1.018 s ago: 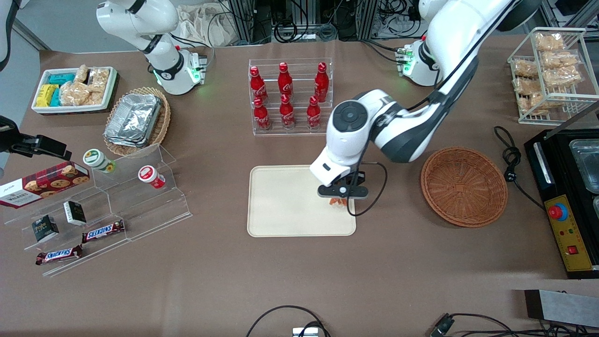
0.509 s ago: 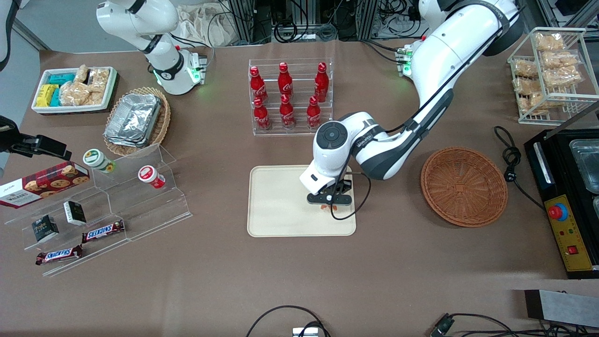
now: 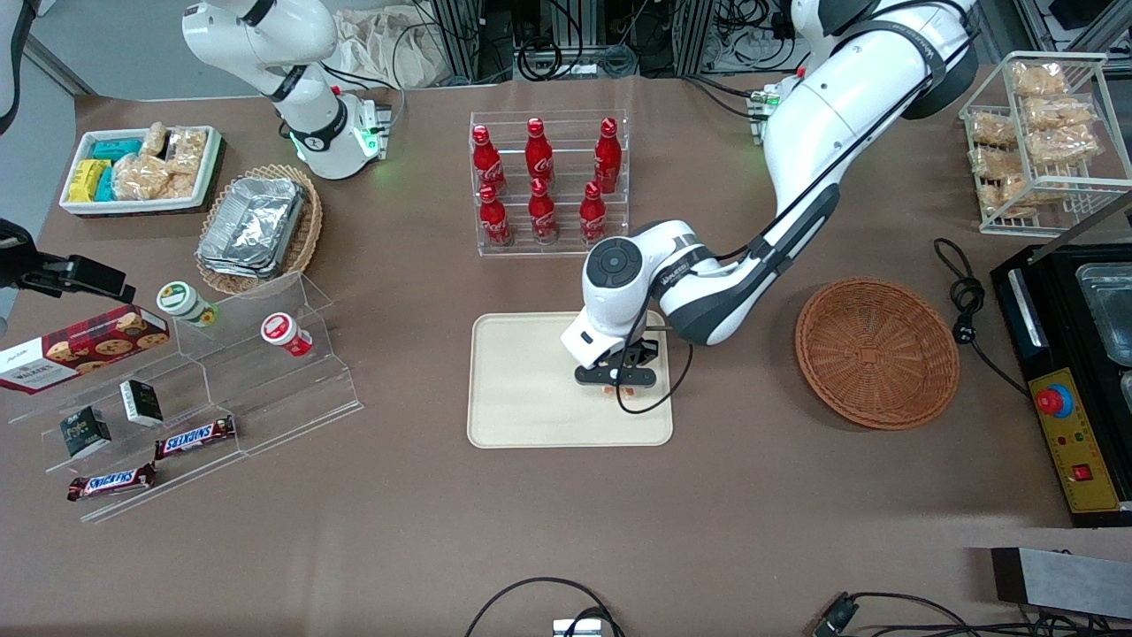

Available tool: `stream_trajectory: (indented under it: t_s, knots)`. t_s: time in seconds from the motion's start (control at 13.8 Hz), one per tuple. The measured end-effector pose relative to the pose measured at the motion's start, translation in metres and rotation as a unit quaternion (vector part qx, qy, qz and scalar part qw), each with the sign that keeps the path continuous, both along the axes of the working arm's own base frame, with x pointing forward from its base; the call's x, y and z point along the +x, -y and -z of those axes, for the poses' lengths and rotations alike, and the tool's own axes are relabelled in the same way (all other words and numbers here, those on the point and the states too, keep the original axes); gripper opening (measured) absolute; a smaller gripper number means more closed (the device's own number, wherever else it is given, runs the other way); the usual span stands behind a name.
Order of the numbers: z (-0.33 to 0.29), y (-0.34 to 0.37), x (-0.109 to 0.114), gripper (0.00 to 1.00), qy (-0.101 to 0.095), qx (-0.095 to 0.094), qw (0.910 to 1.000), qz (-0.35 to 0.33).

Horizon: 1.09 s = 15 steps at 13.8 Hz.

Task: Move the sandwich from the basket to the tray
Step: 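Lower the held sandwich onto the cream tray with the left gripper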

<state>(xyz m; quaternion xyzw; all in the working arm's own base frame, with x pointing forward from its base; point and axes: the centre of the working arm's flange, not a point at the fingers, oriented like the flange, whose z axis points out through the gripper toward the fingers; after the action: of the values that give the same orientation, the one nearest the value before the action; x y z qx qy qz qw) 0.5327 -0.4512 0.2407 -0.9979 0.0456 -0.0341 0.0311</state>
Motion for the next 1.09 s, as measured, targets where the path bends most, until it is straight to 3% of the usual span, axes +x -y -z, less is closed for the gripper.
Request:
stream_trajectory:
  t_s: [0.58,0.73,0.8,1.09]
  knots:
    - [0.023,0.008,-0.008,0.17,0.007,0.013,0.9999,0.005]
    - [0.024,0.011,-0.011,0.22,0.016,0.016,0.9997,0.004]
    - [0.024,0.013,-0.012,0.27,0.025,0.02,0.9995,0.003]
    - [0.036,0.017,-0.017,0.68,0.047,0.034,0.9983,-0.006]
